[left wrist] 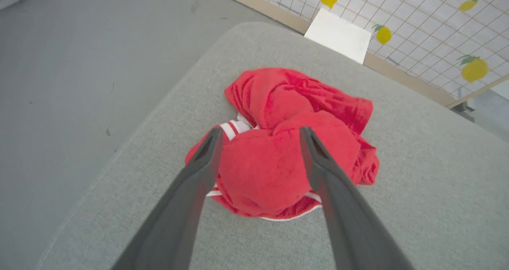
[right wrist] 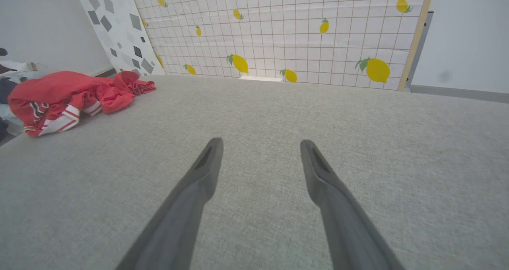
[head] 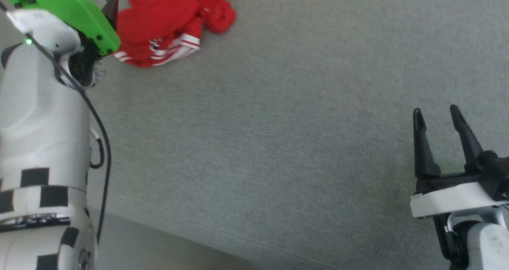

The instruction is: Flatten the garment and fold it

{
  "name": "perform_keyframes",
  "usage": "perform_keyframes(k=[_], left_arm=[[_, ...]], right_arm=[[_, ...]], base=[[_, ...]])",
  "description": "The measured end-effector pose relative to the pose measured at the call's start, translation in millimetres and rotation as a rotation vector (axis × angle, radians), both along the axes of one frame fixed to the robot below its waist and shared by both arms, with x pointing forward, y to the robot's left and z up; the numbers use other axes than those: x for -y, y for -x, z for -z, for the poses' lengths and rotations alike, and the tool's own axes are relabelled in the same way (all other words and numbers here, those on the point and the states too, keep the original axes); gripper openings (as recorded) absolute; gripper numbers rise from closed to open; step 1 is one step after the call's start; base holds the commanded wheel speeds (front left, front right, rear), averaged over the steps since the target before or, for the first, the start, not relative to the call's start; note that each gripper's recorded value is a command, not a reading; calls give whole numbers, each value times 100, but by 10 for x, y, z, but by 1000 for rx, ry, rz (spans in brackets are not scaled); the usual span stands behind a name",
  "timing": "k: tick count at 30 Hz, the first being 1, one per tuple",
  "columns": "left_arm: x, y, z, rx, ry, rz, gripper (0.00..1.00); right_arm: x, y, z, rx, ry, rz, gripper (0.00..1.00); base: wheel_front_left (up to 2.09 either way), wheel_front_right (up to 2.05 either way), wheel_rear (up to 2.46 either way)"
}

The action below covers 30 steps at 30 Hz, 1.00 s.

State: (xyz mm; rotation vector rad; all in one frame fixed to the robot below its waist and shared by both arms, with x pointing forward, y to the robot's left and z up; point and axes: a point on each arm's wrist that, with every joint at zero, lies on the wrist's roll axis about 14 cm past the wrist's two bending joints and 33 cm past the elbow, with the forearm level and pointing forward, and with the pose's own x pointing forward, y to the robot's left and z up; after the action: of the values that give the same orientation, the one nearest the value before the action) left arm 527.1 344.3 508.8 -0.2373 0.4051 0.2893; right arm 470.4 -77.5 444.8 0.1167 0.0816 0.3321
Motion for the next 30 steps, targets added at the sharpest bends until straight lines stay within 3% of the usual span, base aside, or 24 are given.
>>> perform_keyframes(k=[9,17,18,30], left_arm=[[247,-123,1071,-465,145,-10,100],[475,-160,1459,-631,228,31,98],[479,-179,1462,-624,223,35,0],[318,-349,935,-277,114,-8,0]], right_arm=[[425,-33,478,-98,32,111,100],[646,-11,723,-147,61,165,100],[648,-16,731,-147,61,165,100],[564,8,628,-133,44,146,100]], base=[[0,0,0],[0,0,0],[0,0,0],[0,0,0]])
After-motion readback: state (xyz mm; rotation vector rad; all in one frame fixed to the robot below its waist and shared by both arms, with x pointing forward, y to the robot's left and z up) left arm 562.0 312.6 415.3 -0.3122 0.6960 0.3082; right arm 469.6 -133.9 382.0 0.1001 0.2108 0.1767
